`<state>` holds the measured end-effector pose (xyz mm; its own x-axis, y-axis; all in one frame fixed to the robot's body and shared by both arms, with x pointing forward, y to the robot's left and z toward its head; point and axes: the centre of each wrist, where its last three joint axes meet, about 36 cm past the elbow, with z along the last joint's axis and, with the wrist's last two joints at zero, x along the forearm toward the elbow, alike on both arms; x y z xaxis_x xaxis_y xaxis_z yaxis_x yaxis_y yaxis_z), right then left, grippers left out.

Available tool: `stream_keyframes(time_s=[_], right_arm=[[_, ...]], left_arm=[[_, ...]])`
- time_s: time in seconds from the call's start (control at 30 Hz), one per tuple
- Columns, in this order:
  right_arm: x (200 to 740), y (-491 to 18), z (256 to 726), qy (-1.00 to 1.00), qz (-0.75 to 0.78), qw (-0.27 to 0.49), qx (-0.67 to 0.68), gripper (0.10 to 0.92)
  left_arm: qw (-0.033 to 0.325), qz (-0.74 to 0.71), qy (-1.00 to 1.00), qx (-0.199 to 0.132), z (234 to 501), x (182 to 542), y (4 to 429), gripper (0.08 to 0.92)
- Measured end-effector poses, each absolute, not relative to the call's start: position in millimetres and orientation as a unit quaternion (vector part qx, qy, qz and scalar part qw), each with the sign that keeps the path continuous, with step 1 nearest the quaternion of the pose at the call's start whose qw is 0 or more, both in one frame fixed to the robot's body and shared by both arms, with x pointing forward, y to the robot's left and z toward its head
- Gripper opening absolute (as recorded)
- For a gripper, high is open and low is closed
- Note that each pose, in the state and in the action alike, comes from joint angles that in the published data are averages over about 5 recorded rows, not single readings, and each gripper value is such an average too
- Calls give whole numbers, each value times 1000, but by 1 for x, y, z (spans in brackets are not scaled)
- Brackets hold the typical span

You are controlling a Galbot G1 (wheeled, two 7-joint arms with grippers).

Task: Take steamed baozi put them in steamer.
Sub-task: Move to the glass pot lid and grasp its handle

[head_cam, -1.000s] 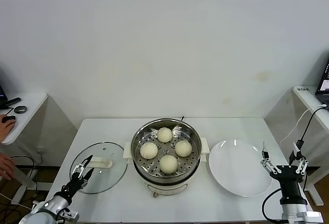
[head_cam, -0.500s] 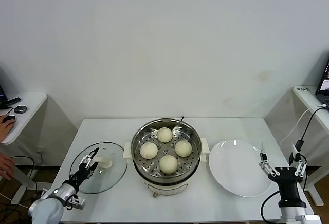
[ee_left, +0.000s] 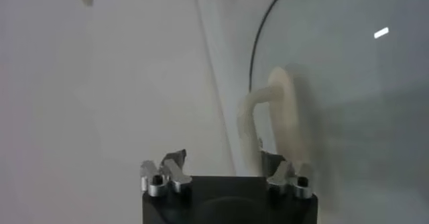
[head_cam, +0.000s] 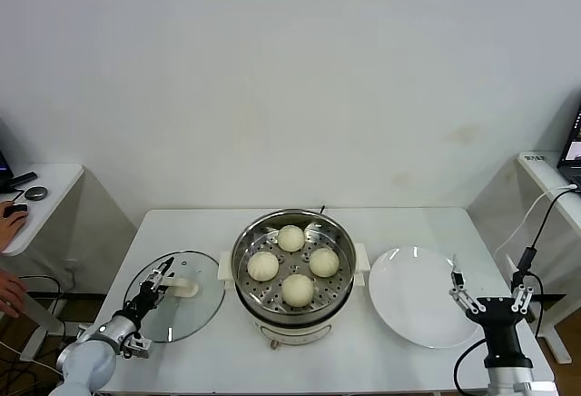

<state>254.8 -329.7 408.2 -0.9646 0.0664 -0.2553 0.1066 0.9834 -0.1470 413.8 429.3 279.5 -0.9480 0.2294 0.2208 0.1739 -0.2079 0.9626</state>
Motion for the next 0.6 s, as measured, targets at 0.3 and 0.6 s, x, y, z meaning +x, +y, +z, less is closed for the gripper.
stream_keyframes(time_s=[0.3, 0.6], right_arm=[[255, -325, 407, 988, -79, 124, 36, 823], [257, -322, 406, 991, -72, 114, 25, 823]], left_arm=[[10, 752, 640, 157, 267, 415, 430, 334], [8, 748, 650, 136, 273, 404, 434, 193]])
